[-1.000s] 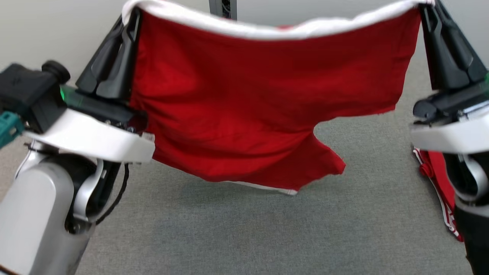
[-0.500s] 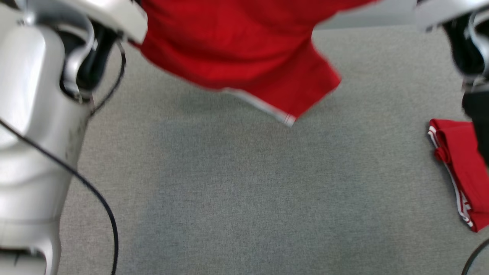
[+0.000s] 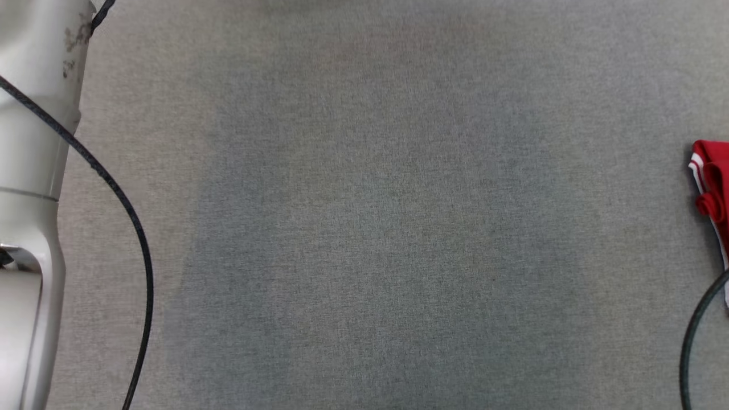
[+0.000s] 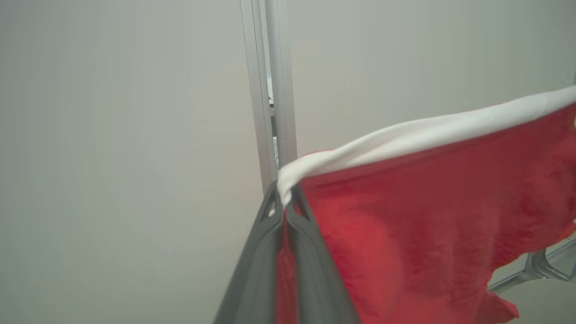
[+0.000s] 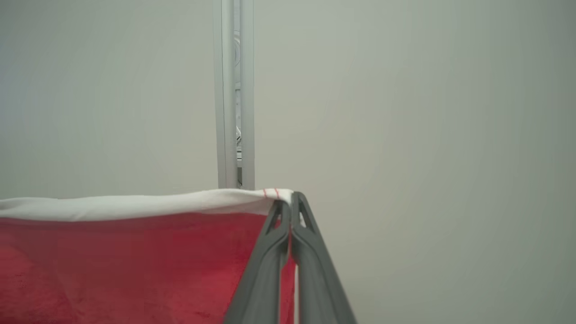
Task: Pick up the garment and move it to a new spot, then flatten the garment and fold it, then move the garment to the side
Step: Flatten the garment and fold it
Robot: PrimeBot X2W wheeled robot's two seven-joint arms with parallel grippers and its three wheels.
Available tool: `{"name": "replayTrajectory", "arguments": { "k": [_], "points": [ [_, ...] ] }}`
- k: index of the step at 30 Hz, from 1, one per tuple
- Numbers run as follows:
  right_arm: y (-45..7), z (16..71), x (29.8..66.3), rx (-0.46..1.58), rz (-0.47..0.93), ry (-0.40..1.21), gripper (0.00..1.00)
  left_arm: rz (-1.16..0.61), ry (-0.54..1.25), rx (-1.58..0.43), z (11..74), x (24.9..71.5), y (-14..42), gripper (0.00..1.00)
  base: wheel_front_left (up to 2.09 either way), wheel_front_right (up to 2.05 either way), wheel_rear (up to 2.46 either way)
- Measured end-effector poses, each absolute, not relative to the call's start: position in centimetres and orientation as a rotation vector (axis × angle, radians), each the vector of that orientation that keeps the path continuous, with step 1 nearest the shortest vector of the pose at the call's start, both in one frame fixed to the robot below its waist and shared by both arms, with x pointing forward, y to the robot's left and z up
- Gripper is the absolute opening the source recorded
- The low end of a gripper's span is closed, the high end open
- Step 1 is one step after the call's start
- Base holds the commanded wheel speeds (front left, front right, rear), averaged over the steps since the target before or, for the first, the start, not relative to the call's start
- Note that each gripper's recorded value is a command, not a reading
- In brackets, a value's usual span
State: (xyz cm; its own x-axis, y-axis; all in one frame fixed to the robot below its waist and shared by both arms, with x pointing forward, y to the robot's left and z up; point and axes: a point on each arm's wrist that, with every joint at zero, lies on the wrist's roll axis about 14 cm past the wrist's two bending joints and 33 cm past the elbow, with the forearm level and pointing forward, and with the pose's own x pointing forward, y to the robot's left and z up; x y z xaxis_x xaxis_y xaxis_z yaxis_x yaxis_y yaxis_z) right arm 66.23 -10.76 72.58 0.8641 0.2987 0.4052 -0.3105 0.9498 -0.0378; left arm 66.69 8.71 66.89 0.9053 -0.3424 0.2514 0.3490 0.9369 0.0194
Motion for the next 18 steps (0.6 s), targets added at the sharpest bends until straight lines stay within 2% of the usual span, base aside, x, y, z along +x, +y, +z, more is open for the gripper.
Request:
{"name": "replayTrajectory", "arguments": {
  "k": [6, 10, 13, 18],
  "points": [
    [-8.5, 65.8, 67.6, 0.054, 0.374, -0.299, 0.0, -0.352, -0.127, -0.076, 59.4, 68.0, 8.3, 0.0, 0.0, 0.0, 0.0],
    [-8.3, 59.8, 67.2, 0.139, 0.39, -0.201, 0.0, -0.347, -0.006, -0.156, 52.6, 67.0, 7.8, 0.0, 0.0, 0.0, 0.0],
    [-8.0, 56.2, 65.5, 0.221, 0.402, -0.142, 0.0, -0.34, 0.06, -0.195, 49.0, 64.9, 7.9, 0.0, 0.0, 0.0, 0.0],
    [-8.1, 51.7, 60.9, 0.368, 0.399, -0.056, 0.0, -0.34, 0.069, -0.277, 47.1, 60.8, 7.9, 0.0, 0.0, 0.0, 0.0]
  ]
}}
